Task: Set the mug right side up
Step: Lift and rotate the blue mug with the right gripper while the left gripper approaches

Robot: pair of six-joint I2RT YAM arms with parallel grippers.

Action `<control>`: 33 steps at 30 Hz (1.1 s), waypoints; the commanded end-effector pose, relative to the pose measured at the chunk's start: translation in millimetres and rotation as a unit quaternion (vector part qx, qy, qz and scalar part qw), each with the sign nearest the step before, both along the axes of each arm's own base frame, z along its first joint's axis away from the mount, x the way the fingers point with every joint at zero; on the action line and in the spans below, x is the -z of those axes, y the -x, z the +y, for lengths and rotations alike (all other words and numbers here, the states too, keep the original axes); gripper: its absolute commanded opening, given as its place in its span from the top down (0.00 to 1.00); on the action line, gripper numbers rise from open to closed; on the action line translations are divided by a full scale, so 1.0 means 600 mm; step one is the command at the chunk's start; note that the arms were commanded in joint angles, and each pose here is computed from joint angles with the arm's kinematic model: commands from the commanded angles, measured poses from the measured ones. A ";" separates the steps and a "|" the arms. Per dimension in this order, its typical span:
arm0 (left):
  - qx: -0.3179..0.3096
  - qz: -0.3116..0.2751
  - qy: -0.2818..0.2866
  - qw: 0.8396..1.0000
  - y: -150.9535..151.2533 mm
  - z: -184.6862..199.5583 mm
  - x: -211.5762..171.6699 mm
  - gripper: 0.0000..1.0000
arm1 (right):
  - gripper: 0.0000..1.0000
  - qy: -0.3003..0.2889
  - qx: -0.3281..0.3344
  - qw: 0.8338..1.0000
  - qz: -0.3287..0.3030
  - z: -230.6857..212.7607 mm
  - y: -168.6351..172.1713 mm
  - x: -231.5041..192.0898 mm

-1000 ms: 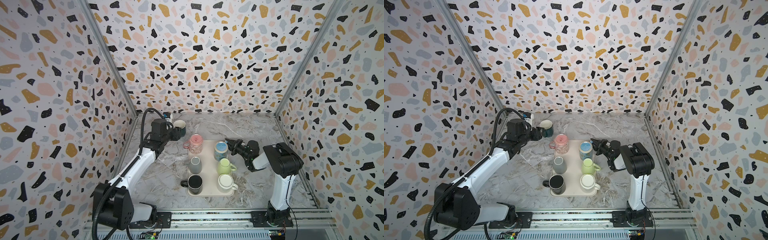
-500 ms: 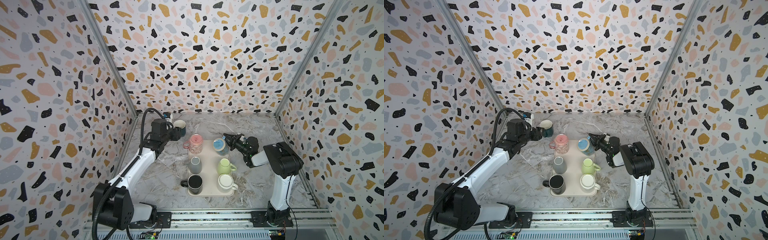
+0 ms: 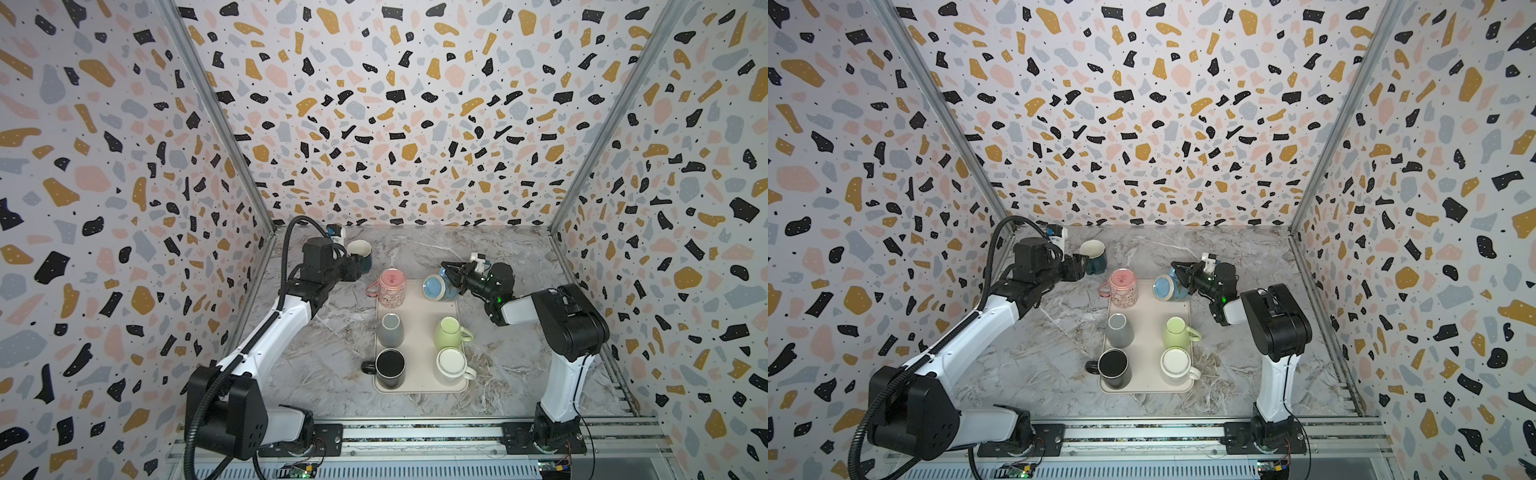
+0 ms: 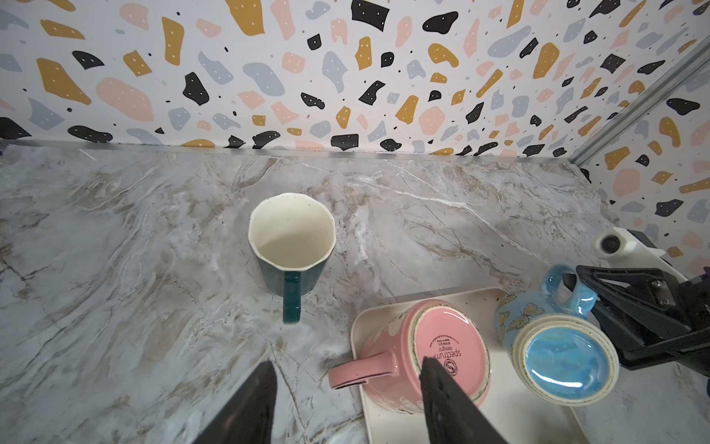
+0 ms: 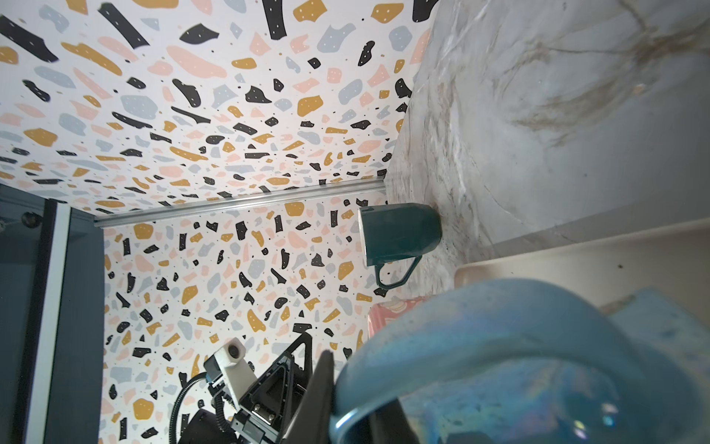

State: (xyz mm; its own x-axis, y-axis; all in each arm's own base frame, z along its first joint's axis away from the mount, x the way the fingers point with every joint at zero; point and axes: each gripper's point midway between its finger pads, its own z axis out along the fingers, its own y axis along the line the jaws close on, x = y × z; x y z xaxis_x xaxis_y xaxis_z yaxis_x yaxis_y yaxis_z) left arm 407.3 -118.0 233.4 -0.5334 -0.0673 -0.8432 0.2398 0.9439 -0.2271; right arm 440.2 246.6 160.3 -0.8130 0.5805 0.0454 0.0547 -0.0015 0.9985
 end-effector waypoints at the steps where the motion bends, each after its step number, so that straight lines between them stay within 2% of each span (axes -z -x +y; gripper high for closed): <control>1: 0.006 -0.025 0.008 1.000 -0.004 -0.003 -0.036 0.39 | 1.00 0.013 -0.032 0.991 -0.127 0.021 0.012 -0.117; 8: 0.014 -0.035 0.015 0.999 -0.008 -0.009 -0.056 0.39 | 1.00 0.122 -0.045 0.968 -0.214 0.042 0.017 -0.151; 14: 0.025 -0.043 0.028 0.998 -0.010 -0.019 -0.070 0.39 | 1.00 0.187 -0.042 0.939 -0.286 0.042 0.024 -0.188; 17: 0.035 -0.044 0.035 0.998 -0.011 -0.025 -0.078 0.39 | 1.00 0.214 -0.052 0.918 -0.330 0.050 0.032 -0.205; 20: 0.053 -0.046 0.040 0.997 -0.007 -0.035 -0.091 0.39 | 1.00 0.257 -0.076 0.881 -0.389 0.069 0.046 -0.220; 25: 0.101 -0.033 0.048 0.993 0.003 -0.060 -0.107 0.38 | 1.00 0.355 -0.103 0.795 -0.481 0.101 0.078 -0.234; 27: 0.131 -0.014 0.046 0.990 0.010 -0.073 -0.105 0.38 | 1.00 0.377 -0.109 0.763 -0.514 0.108 0.093 -0.239; 31: 0.169 0.025 0.041 0.984 0.020 -0.090 -0.098 0.39 | 1.00 0.404 -0.121 0.711 -0.563 0.115 0.119 -0.243; 33: 0.187 0.036 0.040 0.981 0.029 -0.098 -0.096 0.39 | 1.00 0.418 -0.129 0.681 -0.588 0.122 0.136 -0.243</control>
